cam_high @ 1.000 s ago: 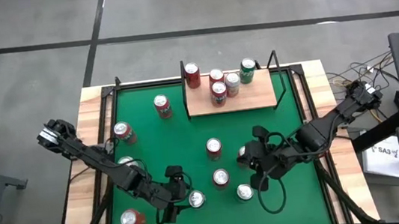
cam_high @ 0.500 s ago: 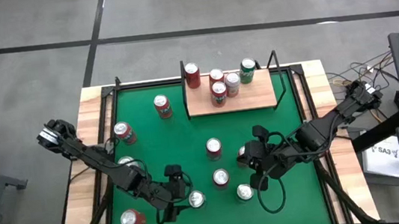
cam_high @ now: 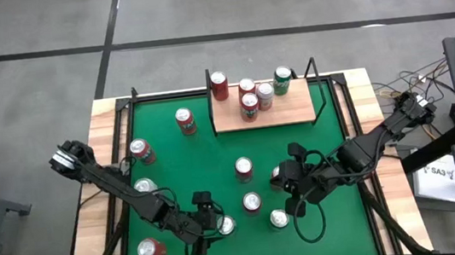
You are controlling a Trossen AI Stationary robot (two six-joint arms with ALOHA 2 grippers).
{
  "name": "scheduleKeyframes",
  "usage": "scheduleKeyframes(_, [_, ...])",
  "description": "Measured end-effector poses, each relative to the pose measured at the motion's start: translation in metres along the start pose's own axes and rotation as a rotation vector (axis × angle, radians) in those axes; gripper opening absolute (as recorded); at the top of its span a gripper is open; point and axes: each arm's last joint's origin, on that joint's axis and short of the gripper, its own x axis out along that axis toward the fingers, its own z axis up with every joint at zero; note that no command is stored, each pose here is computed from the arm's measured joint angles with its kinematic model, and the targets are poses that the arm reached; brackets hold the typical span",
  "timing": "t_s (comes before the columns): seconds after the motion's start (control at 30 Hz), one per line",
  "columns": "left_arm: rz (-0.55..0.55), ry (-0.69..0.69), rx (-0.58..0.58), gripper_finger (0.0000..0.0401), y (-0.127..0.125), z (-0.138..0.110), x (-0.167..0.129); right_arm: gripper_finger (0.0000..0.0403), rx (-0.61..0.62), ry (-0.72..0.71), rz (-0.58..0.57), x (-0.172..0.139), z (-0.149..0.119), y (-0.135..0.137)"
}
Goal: Place canned beverage on shelf
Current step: Put the green soda can on the shelf aligned with the other green soda can
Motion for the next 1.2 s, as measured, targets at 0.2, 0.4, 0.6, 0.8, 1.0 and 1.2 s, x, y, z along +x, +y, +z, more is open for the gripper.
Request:
scheduleKeyframes(0.2, [-0.018,-0.032,-0.006,0.0342,-0.006,-0.004,0.019,0.0009,-0.014,0.023,-0.014,0.009,-0.004,0.003])
scheduleKeyframes(0.4, [0.010,-0.056,-0.012,0.0313,-0.006,-0.004,0.021,0.0009,-0.031,0.056,-0.033,0.023,-0.009,0.008])
scheduleKeyframes(0.6, [0.022,-0.063,-0.047,0.0285,-0.005,-0.002,0.018,0.0009,-0.038,0.074,-0.042,0.033,-0.013,0.014])
scheduleKeyframes(0.8, [0.039,-0.110,-0.079,0.0285,-0.004,0.006,0.005,0.0009,-0.048,0.074,-0.041,0.040,-0.015,0.018])
scheduleKeyframes(1.0, [0.044,-0.209,-0.118,0.0285,0.001,0.028,-0.025,0.0009,-0.074,0.000,0.004,0.046,-0.008,0.025])
scheduleKeyframes(1.2, [0.162,-0.261,-0.129,0.0285,0.011,0.052,-0.061,0.0030,-0.168,-0.105,0.054,0.055,0.001,0.035])
